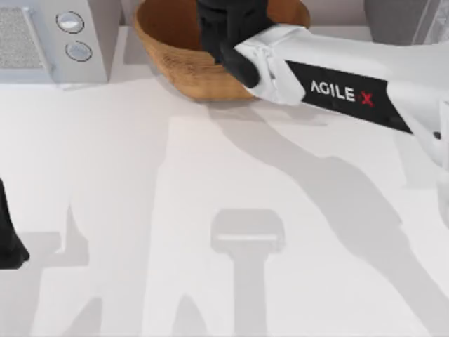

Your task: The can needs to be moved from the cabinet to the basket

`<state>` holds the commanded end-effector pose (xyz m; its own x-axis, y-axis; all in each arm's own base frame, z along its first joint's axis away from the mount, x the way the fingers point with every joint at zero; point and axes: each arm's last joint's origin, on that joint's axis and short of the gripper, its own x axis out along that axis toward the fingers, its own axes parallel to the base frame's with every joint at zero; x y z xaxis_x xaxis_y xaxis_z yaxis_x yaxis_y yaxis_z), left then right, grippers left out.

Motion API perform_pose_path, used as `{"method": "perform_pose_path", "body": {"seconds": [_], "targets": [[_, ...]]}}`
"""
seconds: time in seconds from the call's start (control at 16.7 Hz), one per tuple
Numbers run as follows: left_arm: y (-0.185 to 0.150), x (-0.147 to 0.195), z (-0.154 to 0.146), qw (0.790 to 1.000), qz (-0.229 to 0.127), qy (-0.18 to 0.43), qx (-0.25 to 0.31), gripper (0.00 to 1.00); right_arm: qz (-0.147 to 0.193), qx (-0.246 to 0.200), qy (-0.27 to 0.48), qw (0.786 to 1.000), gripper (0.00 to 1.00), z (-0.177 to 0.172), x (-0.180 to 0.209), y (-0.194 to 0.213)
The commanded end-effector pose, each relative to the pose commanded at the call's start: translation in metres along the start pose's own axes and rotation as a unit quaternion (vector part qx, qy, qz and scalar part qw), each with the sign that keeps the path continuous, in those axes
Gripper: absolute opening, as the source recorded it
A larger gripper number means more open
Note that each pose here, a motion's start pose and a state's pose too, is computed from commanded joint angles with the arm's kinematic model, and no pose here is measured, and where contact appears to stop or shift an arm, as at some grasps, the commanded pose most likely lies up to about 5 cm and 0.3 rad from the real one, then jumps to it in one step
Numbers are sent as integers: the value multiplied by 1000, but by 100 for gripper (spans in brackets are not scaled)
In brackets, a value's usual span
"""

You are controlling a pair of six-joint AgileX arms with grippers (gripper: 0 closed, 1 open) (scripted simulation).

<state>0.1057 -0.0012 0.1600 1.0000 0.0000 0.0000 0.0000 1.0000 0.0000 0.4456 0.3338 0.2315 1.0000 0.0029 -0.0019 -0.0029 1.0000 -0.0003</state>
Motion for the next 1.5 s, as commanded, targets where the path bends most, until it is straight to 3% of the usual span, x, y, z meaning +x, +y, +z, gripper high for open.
{"method": "perform_pose_path", "body": {"seconds": [0.78,1.5], "targets": [[0,0,0,1000,0,0,0,100,0,0,0,1000,0,-10,23,0],[0,0,0,1000,0,0,0,100,0,0,0,1000,90,-10,23,0]]}}
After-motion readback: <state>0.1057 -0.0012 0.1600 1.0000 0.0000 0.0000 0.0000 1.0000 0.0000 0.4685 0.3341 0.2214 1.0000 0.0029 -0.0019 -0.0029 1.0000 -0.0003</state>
